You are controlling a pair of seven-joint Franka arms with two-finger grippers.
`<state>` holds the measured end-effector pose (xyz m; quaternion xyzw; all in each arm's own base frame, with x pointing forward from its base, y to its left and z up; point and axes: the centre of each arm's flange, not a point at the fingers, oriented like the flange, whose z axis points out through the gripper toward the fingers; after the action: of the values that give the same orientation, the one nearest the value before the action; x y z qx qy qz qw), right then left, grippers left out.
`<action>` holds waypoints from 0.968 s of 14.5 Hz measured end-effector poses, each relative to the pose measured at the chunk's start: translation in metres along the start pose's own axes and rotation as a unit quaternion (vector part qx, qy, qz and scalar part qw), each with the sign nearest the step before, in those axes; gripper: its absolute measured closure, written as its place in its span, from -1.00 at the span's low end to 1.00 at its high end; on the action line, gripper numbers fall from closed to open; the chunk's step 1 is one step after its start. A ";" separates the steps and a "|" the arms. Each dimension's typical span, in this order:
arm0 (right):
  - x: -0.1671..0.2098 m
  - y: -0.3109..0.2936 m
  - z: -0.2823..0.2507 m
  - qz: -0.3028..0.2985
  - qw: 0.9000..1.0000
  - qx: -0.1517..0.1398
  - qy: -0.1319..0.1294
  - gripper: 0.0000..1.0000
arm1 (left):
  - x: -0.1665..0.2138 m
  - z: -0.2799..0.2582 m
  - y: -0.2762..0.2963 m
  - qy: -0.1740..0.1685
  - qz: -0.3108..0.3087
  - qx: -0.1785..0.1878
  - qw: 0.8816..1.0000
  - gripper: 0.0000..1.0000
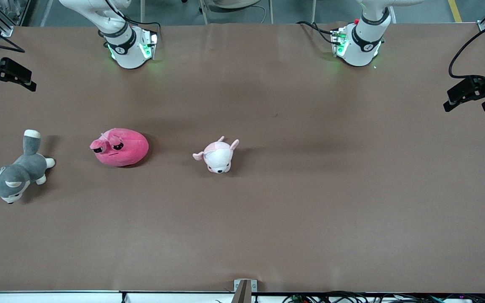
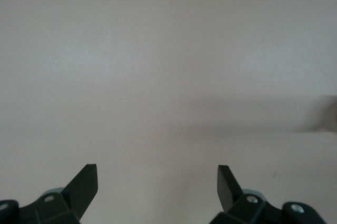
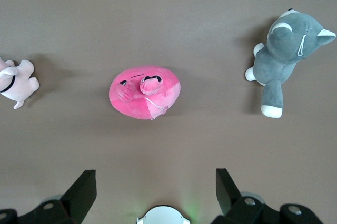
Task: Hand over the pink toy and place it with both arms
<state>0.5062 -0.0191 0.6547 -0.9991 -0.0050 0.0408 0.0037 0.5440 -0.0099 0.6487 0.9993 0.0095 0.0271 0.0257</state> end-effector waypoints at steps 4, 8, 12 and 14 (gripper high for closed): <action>0.000 0.000 0.001 0.000 1.000 0.000 -0.001 -1.00 | 0.000 0.000 0.000 0.000 0.000 0.000 1.000 -1.00; 0.001 0.001 0.001 0.001 1.000 0.000 0.002 -1.00 | 0.000 0.000 0.000 0.000 0.000 0.000 1.000 -1.00; 0.001 0.002 0.000 0.004 1.000 0.001 0.004 -1.00 | 0.000 0.000 0.000 0.000 0.000 0.000 1.000 -1.00; 0.001 0.003 0.000 0.004 1.000 0.001 0.004 -1.00 | 0.000 0.000 0.000 0.000 0.000 0.000 1.000 -1.00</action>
<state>0.5072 -0.0216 0.6542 -0.9993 -0.0012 0.0368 0.0047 0.5440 -0.0096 0.6488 0.9992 0.0098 0.0273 0.0257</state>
